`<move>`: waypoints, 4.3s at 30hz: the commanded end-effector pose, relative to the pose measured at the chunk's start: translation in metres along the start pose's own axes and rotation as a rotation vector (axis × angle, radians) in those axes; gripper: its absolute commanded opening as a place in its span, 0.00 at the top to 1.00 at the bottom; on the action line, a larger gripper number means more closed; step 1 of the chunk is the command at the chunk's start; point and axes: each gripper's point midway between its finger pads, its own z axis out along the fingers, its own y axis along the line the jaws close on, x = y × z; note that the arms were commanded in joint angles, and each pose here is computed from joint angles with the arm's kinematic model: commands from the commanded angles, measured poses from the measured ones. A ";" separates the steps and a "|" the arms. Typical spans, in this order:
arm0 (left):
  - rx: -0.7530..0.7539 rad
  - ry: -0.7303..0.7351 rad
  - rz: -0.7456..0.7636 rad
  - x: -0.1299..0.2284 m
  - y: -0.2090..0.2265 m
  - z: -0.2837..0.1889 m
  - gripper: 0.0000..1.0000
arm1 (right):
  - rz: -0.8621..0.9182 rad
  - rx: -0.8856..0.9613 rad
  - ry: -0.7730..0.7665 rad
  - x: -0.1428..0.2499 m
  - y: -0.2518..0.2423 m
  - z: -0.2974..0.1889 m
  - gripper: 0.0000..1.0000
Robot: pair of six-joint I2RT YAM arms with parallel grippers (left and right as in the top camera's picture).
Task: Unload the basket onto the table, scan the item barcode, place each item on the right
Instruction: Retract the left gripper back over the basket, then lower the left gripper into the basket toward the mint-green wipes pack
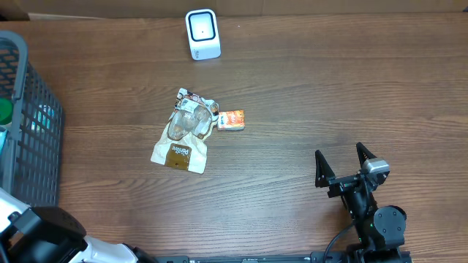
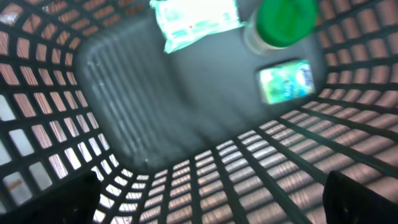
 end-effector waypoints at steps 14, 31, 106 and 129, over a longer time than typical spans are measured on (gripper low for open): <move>-0.112 0.002 0.069 -0.001 0.021 0.057 0.01 | 0.002 0.005 -0.005 0.002 -0.001 0.000 0.00; -0.148 -0.045 0.323 -0.032 0.012 0.102 0.02 | 0.003 0.005 -0.002 0.003 -0.002 0.000 0.00; -0.267 0.071 0.570 -0.032 0.015 0.244 0.96 | 0.003 0.005 -0.002 0.002 -0.002 0.000 0.00; -0.177 -0.178 0.249 -0.049 0.011 0.069 0.96 | 0.002 0.005 -0.002 0.002 -0.002 0.000 0.00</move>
